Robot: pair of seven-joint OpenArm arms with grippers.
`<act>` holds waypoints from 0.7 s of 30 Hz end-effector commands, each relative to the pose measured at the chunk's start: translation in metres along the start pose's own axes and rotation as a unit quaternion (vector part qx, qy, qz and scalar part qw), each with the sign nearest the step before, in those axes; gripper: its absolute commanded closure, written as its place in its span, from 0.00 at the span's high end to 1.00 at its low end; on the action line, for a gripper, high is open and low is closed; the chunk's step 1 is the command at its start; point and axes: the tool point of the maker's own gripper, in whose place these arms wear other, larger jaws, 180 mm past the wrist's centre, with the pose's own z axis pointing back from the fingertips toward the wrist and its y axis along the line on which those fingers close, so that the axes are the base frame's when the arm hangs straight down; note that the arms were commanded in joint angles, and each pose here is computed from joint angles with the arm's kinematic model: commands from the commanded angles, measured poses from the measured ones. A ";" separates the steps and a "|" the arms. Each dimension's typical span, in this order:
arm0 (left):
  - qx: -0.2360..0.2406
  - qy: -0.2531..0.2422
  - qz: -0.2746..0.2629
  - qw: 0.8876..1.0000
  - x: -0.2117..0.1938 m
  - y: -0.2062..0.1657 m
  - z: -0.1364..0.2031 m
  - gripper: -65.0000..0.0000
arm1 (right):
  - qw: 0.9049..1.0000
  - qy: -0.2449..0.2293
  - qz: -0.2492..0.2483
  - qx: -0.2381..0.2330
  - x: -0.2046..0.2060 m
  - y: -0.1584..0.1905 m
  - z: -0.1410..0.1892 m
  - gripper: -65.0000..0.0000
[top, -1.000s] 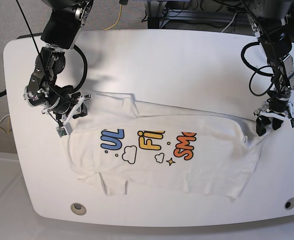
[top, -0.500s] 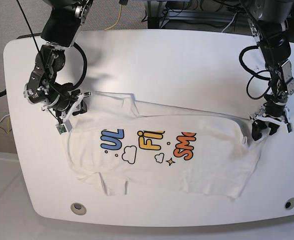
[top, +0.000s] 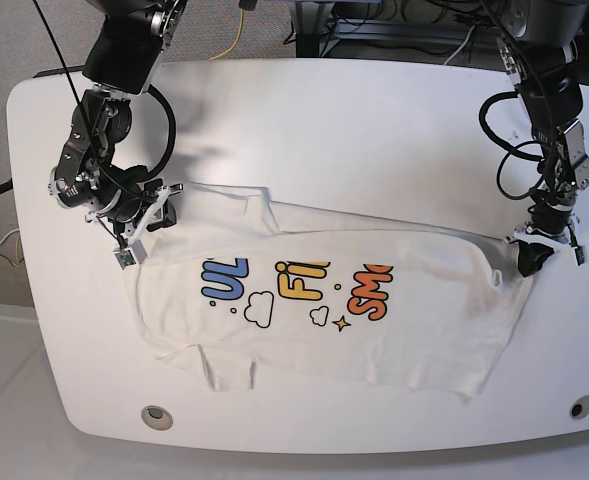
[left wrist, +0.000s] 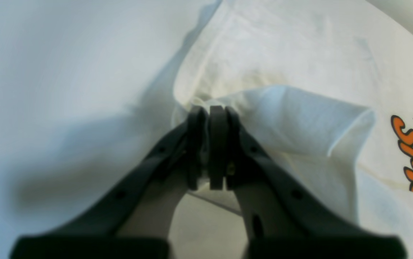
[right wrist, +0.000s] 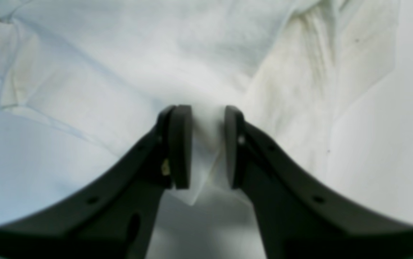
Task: Fold the T-shirt properly
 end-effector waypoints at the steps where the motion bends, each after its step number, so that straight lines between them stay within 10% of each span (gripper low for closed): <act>1: -0.006 -0.033 -0.004 0.999 0.026 0.000 -0.002 0.08 | 1.000 -0.029 0.010 -0.005 0.020 -0.004 0.007 0.25; 14: -0.006 -0.032 -0.004 0.999 0.024 0.000 -0.001 0.08 | 0.999 -0.038 -0.009 -0.018 0.020 -0.017 0.013 0.25; 21: -0.006 -0.031 -0.004 0.999 0.023 0.001 -0.001 0.08 | 0.998 -0.046 -0.031 -0.029 0.017 -0.028 0.019 0.60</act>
